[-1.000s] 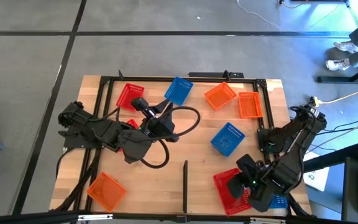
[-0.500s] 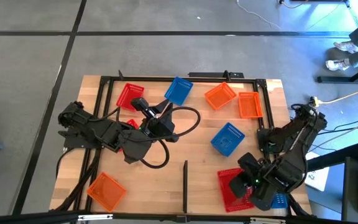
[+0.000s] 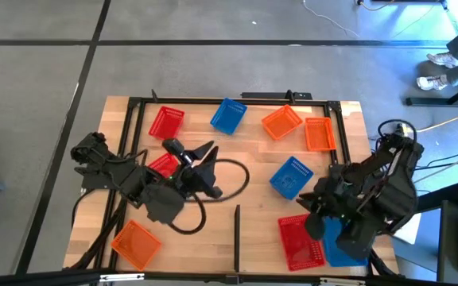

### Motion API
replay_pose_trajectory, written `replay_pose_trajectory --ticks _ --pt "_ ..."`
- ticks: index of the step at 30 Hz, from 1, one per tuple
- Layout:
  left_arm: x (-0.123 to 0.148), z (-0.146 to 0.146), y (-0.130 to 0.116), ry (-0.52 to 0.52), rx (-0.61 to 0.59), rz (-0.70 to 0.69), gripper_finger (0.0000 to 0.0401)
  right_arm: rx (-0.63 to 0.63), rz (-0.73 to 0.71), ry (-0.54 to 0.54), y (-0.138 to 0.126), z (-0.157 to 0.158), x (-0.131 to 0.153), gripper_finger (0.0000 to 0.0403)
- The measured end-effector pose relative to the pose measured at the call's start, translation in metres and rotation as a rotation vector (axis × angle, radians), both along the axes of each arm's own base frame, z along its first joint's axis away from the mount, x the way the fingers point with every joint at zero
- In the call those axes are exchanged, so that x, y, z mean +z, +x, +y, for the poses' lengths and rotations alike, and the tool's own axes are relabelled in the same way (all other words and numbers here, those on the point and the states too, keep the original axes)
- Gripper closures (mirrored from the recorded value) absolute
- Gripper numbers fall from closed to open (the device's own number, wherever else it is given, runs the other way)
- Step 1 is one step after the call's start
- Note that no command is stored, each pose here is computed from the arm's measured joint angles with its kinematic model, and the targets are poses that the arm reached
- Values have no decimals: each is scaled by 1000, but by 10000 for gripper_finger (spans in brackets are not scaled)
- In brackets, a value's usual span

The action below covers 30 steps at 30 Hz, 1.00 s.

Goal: Stack baskets on shelf by color
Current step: Put the bottom orange basket on the shelf

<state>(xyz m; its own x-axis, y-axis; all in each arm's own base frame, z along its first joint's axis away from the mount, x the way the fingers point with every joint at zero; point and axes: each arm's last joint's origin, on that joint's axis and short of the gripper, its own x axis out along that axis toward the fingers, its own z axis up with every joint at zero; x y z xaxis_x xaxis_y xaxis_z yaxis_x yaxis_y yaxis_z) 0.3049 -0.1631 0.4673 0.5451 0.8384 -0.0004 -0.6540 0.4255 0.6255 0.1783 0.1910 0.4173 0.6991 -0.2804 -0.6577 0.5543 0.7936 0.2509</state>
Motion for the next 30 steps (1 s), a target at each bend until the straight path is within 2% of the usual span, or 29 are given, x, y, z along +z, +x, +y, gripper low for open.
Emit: replay_pose_trajectory --ticks 2,4,6,8,10,12,16,19,22,26,28,30 --pt "-3 1 -9 -20 -30 -16 326 40 -33 -64 -1 -5 11 326" --pt "-4 7 -21 -110 -117 -51 326 74 -57 -118 -2 -11 22 326" --pt "-10 18 -32 -275 -232 -25 326 113 -73 -163 -5 -18 34 326" --pt "-18 31 -42 -505 -288 34 326 137 -83 -193 -7 -27 44 326" --pt "-25 44 -46 -720 -257 76 326 157 -85 -218 -9 -34 51 326" --pt "-34 51 -49 -893 -181 105 326 174 -84 -250 -10 -40 56 326" --pt "-45 47 -61 -1216 -59 207 326 176 -81 -295 -11 -52 62 326" --pt "-63 35 -60 -1427 47 285 326 173 -73 -313 -10 -56 62 326" --pt "-87 22 -66 -1538 222 315 326 173 -66 -327 -9 -59 62 326" --pt "-121 -1 -80 -1576 449 339 326 174 -66 -330 -9 -60 63 326" --pt "-133 -12 -87 -1607 504 342 326 183 -64 -338 -10 -60 63 326" --pt "-147 -27 -89 -1663 490 364 326 183 -67 -336 -11 -62 64 326"
